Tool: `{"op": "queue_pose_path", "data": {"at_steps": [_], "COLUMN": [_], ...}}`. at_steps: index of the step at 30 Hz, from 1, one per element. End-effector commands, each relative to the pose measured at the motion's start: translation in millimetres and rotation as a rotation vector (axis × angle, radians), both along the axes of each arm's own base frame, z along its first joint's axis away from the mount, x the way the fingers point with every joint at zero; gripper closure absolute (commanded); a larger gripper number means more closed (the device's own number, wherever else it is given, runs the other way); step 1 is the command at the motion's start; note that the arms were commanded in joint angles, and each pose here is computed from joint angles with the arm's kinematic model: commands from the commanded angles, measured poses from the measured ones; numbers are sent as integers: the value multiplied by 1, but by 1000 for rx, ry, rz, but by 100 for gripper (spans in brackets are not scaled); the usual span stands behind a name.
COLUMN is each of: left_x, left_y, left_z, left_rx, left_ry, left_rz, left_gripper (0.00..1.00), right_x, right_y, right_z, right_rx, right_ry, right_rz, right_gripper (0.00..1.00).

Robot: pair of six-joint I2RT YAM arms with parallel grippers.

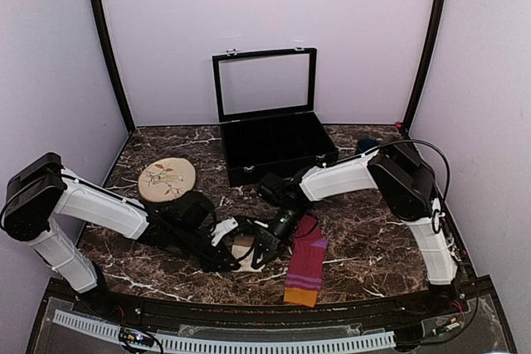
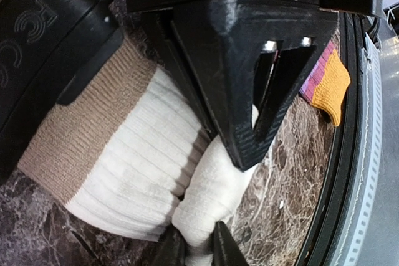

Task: Roll the socks
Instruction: Roll the sock at the center of the board.

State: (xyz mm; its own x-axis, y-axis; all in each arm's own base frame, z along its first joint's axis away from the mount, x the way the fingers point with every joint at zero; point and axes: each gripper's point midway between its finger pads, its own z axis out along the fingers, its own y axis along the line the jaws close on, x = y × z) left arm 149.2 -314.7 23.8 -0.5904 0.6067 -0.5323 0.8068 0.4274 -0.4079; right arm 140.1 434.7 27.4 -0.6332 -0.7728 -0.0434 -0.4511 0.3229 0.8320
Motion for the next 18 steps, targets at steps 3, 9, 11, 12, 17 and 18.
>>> {"op": "queue_pose_path", "data": {"at_steps": [3, 9, 11, 12, 17, 18], "left_x": [-19, -23, -26, -27, -31, -30], "left_y": [5, 7, 7, 7, 8, 6], "left_z": [-17, -20, -20, -20, -20, -18], "left_rx": [63, 78, 79, 80, 70, 60], "left_ry": [75, 109, 133, 147, 245, 260], "left_rz": [-54, -57, -57, -56, -47, -43], "left_gripper": [94, 100, 100, 100, 100, 100], "right_x": [11, 20, 24, 26, 33, 34], "right_y": [3, -1, -2, -3, -6, -7], "right_z": [-2, -2, 1, 2, 9, 11], "right_rx": [15, -4, -7, -10, -3, -2], "right_ry": [-16, -45, -68, -80, -134, -141], "right_rz": [-7, -22, -28, -31, -42, -47], "right_gripper": [100, 96, 84, 79, 67, 66]}}
